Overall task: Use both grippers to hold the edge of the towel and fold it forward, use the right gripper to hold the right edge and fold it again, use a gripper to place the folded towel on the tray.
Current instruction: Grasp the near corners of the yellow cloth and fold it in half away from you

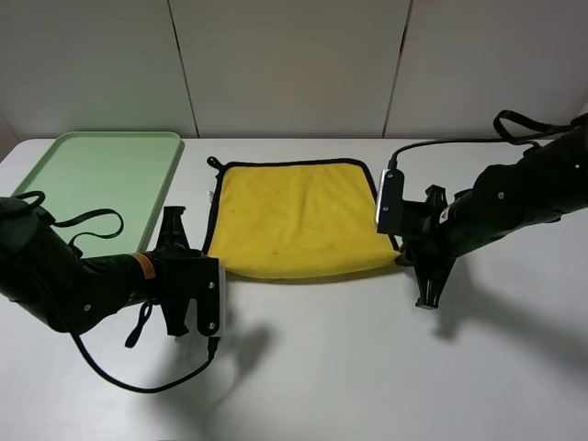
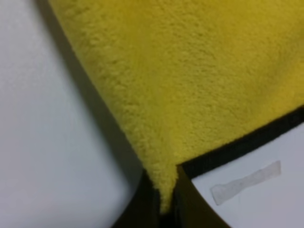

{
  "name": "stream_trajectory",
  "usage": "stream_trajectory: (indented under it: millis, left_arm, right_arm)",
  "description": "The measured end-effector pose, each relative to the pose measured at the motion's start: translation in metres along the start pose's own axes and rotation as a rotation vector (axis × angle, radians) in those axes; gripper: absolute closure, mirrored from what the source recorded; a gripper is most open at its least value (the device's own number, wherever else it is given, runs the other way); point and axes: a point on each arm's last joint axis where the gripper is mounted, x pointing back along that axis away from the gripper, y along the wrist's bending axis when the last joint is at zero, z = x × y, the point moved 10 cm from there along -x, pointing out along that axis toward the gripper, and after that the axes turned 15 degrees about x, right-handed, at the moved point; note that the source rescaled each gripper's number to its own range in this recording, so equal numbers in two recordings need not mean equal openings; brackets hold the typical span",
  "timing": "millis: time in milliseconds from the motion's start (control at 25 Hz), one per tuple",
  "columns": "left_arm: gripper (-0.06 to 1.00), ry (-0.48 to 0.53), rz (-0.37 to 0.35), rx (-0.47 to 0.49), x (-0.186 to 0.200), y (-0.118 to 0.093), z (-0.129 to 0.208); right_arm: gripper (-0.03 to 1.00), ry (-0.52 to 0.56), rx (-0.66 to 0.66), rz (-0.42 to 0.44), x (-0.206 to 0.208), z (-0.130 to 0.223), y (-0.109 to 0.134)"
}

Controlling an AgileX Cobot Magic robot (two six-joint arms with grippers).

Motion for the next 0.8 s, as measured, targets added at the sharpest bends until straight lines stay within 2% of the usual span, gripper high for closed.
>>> stream_trajectory:
  millis: [240, 480, 800]
  left_arm:
    - [0.94, 0.015, -0.012, 0.02, 0.005, -0.001, 0.003]
    - [0.94, 0.044, -0.104, 0.122, 0.018, 0.013, -0.009]
    - [0.94, 0.052, -0.177, 0.264, 0.039, 0.022, -0.028]
  right_arm:
    - [0.97, -0.005, -0.001, 0.001, 0.011, -0.002, -0.003]
    - [0.97, -0.01, 0.0, -0.002, 0.021, -0.004, -0.004]
    - [0.97, -0.022, -0.007, -0.002, 0.047, -0.007, -0.007]
